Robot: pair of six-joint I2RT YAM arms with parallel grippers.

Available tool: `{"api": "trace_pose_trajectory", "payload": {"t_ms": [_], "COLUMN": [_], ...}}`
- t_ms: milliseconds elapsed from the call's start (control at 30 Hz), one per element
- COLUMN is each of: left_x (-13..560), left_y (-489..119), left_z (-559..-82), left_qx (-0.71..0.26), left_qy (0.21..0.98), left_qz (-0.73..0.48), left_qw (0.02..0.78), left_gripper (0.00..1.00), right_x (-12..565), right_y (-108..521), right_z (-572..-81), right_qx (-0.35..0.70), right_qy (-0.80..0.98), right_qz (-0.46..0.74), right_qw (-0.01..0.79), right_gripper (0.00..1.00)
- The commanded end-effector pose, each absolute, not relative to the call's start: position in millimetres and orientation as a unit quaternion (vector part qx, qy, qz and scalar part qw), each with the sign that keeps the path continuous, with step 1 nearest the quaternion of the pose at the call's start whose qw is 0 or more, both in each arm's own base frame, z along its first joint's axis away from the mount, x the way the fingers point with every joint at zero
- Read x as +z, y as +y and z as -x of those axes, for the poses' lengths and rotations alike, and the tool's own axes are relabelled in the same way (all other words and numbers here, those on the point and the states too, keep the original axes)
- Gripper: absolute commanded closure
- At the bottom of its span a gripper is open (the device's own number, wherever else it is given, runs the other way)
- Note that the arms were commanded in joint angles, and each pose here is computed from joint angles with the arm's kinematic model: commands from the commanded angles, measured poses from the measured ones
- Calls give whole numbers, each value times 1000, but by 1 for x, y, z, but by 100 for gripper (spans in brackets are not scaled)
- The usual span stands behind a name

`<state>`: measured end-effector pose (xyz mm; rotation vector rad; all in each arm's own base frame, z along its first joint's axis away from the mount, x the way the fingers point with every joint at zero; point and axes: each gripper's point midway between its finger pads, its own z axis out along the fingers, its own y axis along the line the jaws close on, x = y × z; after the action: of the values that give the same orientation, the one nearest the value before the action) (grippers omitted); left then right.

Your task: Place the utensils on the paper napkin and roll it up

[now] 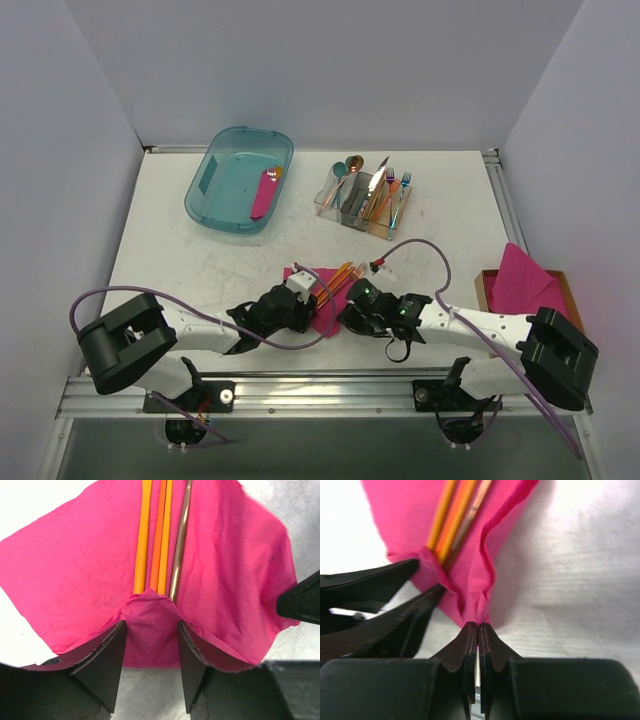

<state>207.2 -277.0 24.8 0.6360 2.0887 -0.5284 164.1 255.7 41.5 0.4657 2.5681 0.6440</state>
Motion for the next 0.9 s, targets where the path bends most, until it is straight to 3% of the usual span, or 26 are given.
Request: {"api": "trace_pose_trajectory", "payload": {"t_ms": [0,467,767,867], "left_x": [37,35,38,36], "left_y": [-282,-282,-284,-283], "left_z": [-209,-210,-210,-210], "left_qx": [-220,-220,-219,-217], "left_qy": [831,832,830,830], "left_qz": [-254,-254,-258,-260], "left_qw": [443,442,443,442], "left_gripper": [46,46,46,45], "right_x": [82,98,63,61], "right_y": [275,280,269,270], "right_z": [-186,-200,-159,-147], "right_qx": [292,336,329,330], "right_qy": [904,890,906,908], "right_qz": [-147,-130,-155,-154], "right_qw": [275,279,216,208], "right_gripper": [100,98,98,94]}}
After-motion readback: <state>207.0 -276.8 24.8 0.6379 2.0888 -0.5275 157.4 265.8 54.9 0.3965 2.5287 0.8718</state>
